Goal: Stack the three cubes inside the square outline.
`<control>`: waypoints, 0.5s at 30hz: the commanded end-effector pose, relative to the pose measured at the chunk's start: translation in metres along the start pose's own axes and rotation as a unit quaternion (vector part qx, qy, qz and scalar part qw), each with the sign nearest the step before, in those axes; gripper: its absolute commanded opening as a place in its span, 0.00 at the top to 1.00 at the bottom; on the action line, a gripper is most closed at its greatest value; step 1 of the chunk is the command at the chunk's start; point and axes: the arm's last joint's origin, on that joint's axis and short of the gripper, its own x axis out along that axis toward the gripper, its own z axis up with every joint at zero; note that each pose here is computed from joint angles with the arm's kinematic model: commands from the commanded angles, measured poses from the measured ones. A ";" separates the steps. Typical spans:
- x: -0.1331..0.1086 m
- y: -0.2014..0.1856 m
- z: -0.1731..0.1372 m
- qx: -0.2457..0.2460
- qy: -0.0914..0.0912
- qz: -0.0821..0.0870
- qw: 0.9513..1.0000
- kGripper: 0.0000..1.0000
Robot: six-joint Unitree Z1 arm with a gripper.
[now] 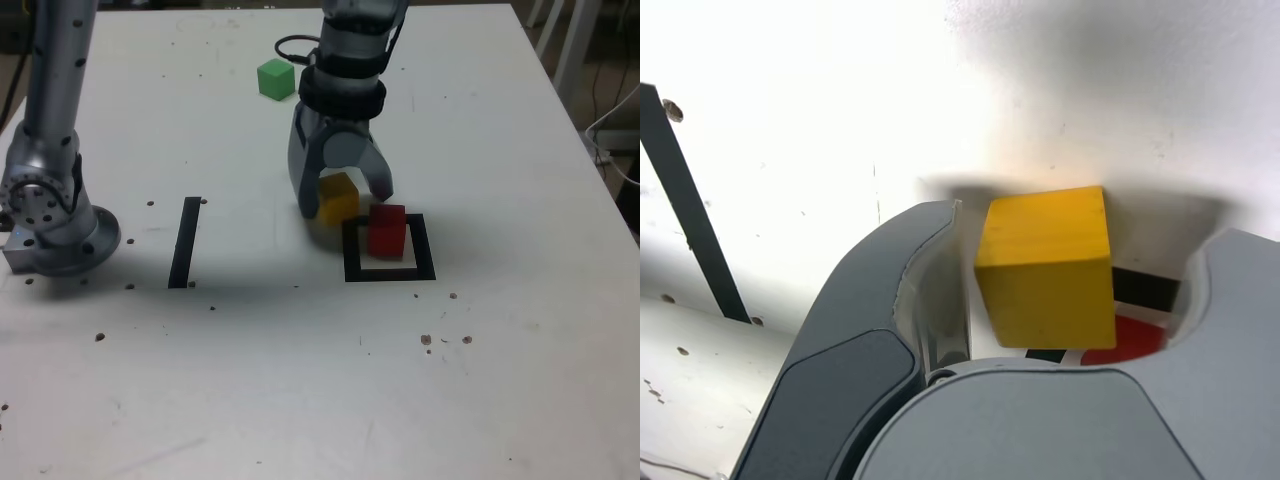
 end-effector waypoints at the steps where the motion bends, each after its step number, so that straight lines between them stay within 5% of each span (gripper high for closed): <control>1: 0.000 0.001 0.003 0.001 -0.002 0.004 1.000 0.63; 5: -0.001 0.001 0.003 0.001 -0.004 0.009 1.000 0.71; 15: 0.000 0.002 0.000 0.001 -0.002 0.014 1.000 0.71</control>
